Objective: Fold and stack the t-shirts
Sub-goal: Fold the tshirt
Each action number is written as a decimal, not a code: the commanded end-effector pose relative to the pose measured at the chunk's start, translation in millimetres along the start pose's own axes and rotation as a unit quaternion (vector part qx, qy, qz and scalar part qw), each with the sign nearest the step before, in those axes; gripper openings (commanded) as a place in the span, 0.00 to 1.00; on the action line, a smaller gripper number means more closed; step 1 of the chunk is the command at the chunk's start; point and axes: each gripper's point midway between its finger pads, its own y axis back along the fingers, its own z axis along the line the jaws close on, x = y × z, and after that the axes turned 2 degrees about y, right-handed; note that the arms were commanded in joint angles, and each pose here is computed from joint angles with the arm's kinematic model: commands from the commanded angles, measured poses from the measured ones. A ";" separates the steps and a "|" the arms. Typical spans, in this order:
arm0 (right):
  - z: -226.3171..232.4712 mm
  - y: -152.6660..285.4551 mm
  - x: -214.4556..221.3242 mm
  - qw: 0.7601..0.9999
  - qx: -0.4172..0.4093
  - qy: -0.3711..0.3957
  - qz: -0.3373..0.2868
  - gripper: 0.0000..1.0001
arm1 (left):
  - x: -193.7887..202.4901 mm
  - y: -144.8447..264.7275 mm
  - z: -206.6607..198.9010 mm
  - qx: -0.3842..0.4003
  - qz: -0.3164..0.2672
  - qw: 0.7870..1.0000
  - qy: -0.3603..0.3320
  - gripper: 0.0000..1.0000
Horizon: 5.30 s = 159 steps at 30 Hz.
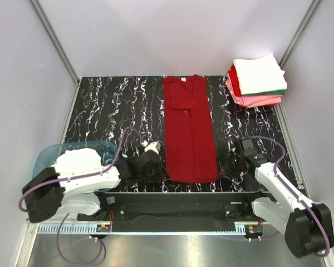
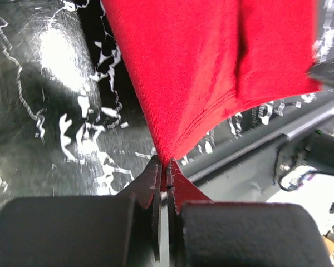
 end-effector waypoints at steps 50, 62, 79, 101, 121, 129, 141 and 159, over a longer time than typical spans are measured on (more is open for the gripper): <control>176.3 -66.9 -289.5 0.994 -0.004 0.093 -0.056 0.07 | -353.4 -73.2 -18.5 0.013 -0.026 1.000 -0.003 0.23; 172.5 -34.7 -325.9 0.988 -0.007 0.091 -0.123 0.92 | -403.7 -27.9 -8.1 0.035 -0.094 0.995 -0.004 0.99; 188.8 -86.9 -188.9 0.986 -0.052 0.158 -0.026 0.56 | -322.8 -75.7 -2.5 0.004 -0.033 0.998 -0.047 0.73; 191.5 -104.9 -334.7 0.992 -0.016 0.086 -0.087 0.65 | -452.4 -97.9 6.7 0.046 -0.129 0.990 0.031 0.85; 123.7 -54.1 -185.3 0.995 -0.078 0.040 -0.037 0.87 | -276.4 -50.6 39.8 0.042 -0.061 0.995 0.064 0.92; 104.8 -93.3 -157.1 0.997 -0.066 0.033 0.013 0.84 | -239.5 -89.3 44.0 0.038 -0.024 0.996 0.074 0.89; 102.1 -106.3 -163.7 0.998 -0.057 0.033 0.010 0.52 | -226.2 -112.6 48.1 0.026 -0.015 0.996 0.082 0.67; 98.2 -55.4 -132.8 0.998 -0.061 0.032 0.012 0.00 | -181.5 -61.2 15.5 0.007 -0.019 0.999 0.034 0.00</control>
